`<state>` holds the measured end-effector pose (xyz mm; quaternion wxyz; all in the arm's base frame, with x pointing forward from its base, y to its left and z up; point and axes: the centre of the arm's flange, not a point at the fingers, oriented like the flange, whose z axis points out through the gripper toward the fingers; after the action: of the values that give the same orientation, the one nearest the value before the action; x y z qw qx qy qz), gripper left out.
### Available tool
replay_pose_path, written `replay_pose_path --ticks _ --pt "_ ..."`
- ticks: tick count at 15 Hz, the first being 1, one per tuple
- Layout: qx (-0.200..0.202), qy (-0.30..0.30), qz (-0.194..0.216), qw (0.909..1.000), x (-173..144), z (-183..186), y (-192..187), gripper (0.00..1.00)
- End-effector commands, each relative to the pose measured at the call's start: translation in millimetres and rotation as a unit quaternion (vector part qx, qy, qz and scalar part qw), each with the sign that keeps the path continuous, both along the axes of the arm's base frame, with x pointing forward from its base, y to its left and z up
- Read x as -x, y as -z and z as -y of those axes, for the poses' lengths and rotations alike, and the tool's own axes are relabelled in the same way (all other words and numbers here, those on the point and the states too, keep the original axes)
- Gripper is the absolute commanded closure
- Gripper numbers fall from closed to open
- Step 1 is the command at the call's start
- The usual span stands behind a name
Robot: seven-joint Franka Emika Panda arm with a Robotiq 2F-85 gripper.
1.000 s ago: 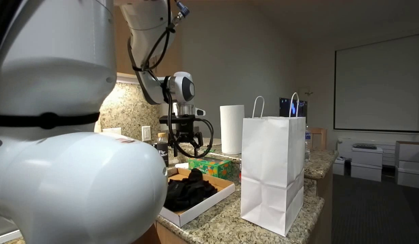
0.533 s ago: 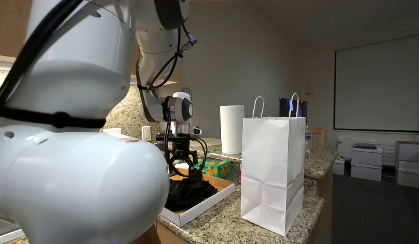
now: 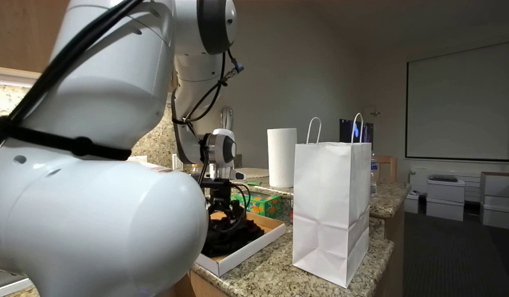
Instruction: Place the black socks inside the white bag
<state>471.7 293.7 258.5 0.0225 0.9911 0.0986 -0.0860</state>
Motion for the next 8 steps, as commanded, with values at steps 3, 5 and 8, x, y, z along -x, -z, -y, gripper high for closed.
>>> replay_pose_path --ticks 3,5,8 --pt "0.011 0.027 0.002 0.9996 -2 3 12 0.42" --pt "0.013 0.024 0.001 0.9996 1 0 8 0.56" --pt "0.018 0.028 0.000 0.9994 7 -4 1 0.76"
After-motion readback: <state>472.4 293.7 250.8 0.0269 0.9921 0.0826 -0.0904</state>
